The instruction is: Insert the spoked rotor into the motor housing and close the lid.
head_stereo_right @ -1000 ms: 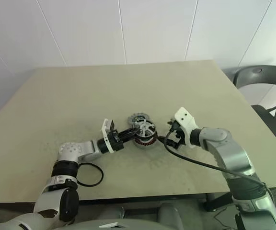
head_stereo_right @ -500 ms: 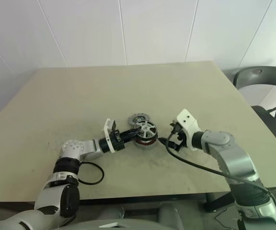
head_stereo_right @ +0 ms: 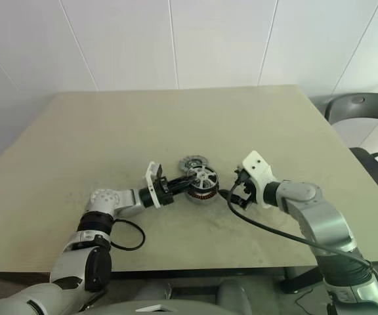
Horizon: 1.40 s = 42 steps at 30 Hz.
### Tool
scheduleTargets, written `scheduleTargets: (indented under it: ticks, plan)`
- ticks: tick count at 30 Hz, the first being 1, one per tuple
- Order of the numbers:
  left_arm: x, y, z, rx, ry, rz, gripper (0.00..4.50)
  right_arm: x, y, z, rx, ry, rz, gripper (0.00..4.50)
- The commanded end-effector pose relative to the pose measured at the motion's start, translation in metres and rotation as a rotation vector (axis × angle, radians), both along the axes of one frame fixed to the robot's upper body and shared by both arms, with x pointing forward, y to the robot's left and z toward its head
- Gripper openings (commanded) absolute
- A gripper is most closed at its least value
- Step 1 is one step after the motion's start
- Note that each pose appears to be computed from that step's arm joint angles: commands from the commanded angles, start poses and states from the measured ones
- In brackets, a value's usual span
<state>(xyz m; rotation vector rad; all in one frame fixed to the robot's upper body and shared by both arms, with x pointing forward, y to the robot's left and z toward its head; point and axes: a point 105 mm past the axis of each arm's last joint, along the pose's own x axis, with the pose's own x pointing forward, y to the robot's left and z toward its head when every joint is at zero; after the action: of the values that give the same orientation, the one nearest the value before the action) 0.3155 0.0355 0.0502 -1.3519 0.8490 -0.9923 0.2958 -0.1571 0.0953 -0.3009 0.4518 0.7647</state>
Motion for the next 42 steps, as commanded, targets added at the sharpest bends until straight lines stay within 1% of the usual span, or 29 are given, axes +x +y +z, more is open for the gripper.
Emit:
scheduleTargets:
  ticks: [1, 12, 14, 18, 21, 25, 31, 33, 34, 40, 42]
  plan:
    - [-0.005, -0.009, -0.008, 0.013, 0.034, -0.041, 0.41, 0.001, 0.007, 0.016, 0.023, -0.064, 0.014, 4.50]
    - [-0.006, -0.011, -0.009, 0.025, 0.028, -0.059, 0.41, 0.000, 0.007, 0.014, 0.025, -0.061, -0.001, 4.50]
    - [-0.005, -0.010, -0.011, 0.042, 0.025, -0.056, 1.15, 0.000, 0.008, 0.014, 0.027, -0.061, -0.001, 4.50]
    - [-0.004, -0.009, -0.015, 0.087, 0.021, -0.055, 2.34, 0.001, 0.009, 0.013, 0.026, -0.061, 0.000, 4.50]
    - [-0.004, -0.006, -0.015, 0.139, -0.017, -0.069, 3.19, 0.002, 0.009, 0.013, 0.024, -0.061, -0.001, 4.50]
    - [-0.002, 0.003, -0.012, 0.236, -0.090, -0.086, 3.19, 0.003, 0.009, 0.011, 0.021, -0.059, 0.000, 4.50]
    - [-0.002, 0.016, -0.016, 0.424, -0.197, -0.120, 3.19, 0.004, 0.011, 0.009, 0.019, -0.056, 0.004, 4.50]
    - [-0.001, 0.020, -0.018, 0.506, -0.236, -0.128, 3.19, 0.004, 0.012, 0.008, 0.018, -0.054, 0.005, 4.50]
    - [0.001, 0.021, -0.015, 0.530, -0.256, -0.126, 3.19, 0.004, 0.012, 0.008, 0.018, -0.053, 0.005, 4.50]
    - [0.006, 0.015, 0.010, 0.521, -0.353, -0.113, 3.19, 0.004, 0.014, 0.006, 0.018, -0.048, 0.008, 4.50]
    - [0.006, 0.014, 0.013, 0.560, -0.402, -0.123, 3.19, 0.005, 0.014, 0.005, 0.018, -0.047, 0.009, 4.50]
